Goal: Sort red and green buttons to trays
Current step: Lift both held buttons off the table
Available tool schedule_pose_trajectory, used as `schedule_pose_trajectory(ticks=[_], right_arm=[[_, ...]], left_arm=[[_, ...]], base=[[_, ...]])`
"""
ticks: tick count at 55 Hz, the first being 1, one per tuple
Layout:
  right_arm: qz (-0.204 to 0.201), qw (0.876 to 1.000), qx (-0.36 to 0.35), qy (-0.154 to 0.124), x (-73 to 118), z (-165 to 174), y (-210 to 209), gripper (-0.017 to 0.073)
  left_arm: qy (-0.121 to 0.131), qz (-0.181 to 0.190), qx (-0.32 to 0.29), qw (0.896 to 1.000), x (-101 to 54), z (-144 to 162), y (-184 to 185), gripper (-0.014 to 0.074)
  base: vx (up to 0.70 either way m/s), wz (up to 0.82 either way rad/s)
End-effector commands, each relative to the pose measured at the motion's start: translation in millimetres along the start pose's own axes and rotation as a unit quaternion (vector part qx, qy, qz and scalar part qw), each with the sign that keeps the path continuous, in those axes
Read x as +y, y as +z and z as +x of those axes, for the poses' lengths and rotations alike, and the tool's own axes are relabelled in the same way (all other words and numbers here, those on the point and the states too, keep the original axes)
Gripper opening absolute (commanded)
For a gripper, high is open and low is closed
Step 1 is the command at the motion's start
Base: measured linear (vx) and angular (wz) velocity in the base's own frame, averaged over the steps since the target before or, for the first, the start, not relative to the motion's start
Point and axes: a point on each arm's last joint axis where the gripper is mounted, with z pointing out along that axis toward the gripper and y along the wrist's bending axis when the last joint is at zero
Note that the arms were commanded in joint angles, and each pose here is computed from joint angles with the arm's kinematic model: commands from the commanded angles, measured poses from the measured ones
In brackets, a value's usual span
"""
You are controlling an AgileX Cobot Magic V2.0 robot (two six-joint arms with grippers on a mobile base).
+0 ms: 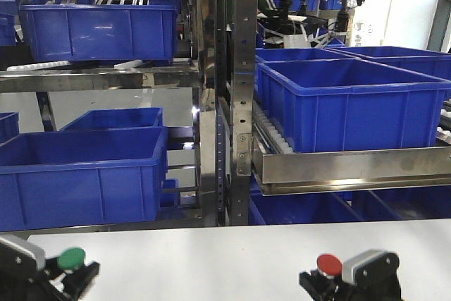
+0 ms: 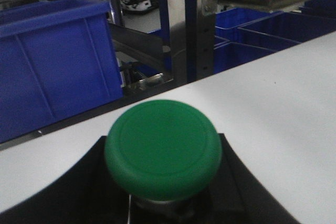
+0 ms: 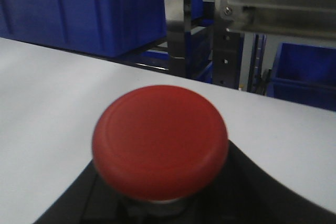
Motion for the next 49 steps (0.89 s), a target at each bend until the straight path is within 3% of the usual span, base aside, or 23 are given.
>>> schedule_pose_trajectory(ticks=[1, 10, 21, 31, 49], right_arm=[[-0.009, 0.999, -0.040, -0.011, 5.8, -48, -17, -0.0008], [0.014, 0.999, -0.018, -0.025, 17.8, -94, -57, -0.0008], [0.023, 0.998, -0.023, -0.045, 33.9, -125, -97, -0.0008], [0.020, 0.997, -0.049, -0.055, 41.1, -138, -111, -0.0008], [0.020, 0.997, -0.051, -0.057, 41.6, -139, -112, -0.0008]], left_arm=[[-0.006, -0.023, -0.045, 0.999, -0.8, -41, -25, -0.0003], [0.017, -0.075, -0.020, 0.997, -1.1, -69, -68, -0.0003], [0.018, -0.131, 0.001, 0.991, -3.5, -85, -117, -0.0003], [0.024, -0.137, -0.037, 0.990, -7.5, -96, -135, -0.0003], [0.025, -0.138, -0.040, 0.989, -7.9, -97, -137, -0.0003]], base=[[0.00, 0.00], [0.00, 0.00], [0.00, 0.00], [0.00, 0.00], [0.00, 0.00]])
